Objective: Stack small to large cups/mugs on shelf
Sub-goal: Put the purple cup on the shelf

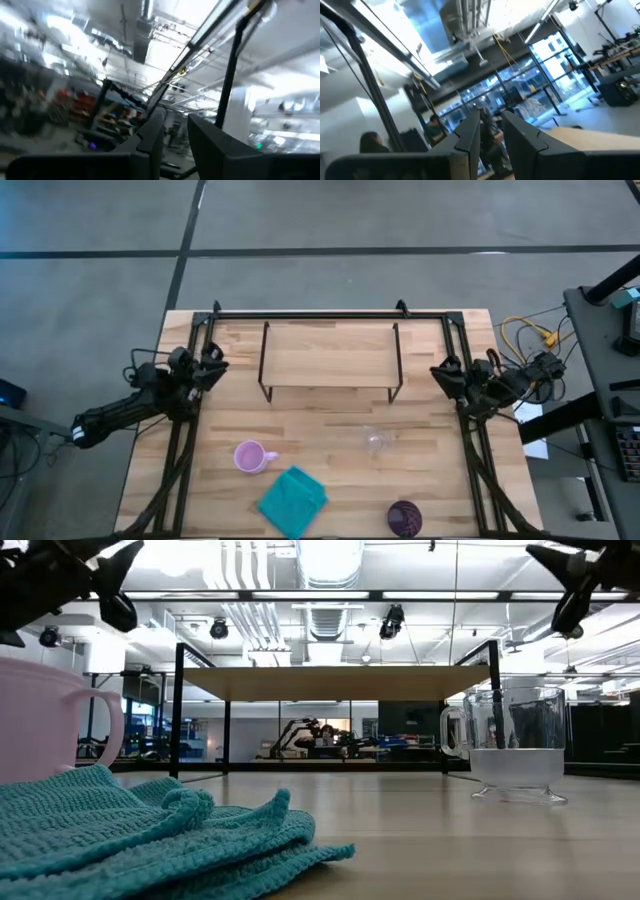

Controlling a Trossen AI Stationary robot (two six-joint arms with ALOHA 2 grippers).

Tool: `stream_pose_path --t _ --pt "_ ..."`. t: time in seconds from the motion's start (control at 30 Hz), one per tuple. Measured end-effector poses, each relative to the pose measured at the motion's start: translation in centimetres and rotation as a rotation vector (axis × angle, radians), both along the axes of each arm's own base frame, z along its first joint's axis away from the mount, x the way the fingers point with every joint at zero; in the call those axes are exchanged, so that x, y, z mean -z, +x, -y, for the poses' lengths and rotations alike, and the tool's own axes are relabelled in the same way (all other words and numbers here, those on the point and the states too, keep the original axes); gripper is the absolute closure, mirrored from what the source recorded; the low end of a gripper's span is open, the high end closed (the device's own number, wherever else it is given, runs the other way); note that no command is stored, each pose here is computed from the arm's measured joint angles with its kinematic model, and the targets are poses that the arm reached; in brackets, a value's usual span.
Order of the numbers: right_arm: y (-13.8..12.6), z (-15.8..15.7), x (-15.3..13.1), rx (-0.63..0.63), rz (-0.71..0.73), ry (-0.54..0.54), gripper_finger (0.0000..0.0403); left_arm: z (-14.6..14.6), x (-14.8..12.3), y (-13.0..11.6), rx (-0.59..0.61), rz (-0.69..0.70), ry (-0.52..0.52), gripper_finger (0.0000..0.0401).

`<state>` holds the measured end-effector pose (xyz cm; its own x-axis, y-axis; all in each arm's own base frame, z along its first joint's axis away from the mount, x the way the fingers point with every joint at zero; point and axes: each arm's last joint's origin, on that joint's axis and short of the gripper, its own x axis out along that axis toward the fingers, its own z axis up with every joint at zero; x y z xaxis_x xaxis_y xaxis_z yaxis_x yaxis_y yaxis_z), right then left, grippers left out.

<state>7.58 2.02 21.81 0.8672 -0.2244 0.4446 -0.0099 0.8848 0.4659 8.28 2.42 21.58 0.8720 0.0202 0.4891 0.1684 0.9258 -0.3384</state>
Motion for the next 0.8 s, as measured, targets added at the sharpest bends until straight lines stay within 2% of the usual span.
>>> stream_pose_path --t 0.1,0.23,0.3,0.6,0.8 --pt "-0.3 0.1 -1.1 -0.007 0.015 -0.017 0.0326 0.0 0.1 0.1 0.086 -0.012 -0.125 0.0326" --pt "-0.7 0.3 -3.9 0.02 -0.002 -0.086 0.0326 0.2 -0.4 0.2 0.22 -0.047 -0.194 0.0326" --pt "-1.0 0.5 -5.8 0.033 -0.031 -0.129 0.0326 0.3 -1.0 0.2 0.244 -0.045 -0.21 0.0326" --pt "-1.3 0.6 -14.4 0.032 -0.25 -0.274 0.0326 0.3 -5.0 0.4 0.272 -0.025 -0.172 0.0326" --pt "-0.5 0.2 -19.1 0.028 -0.338 -0.323 0.0326 0.4 -9.7 0.4 0.323 0.008 -0.11 0.0326"
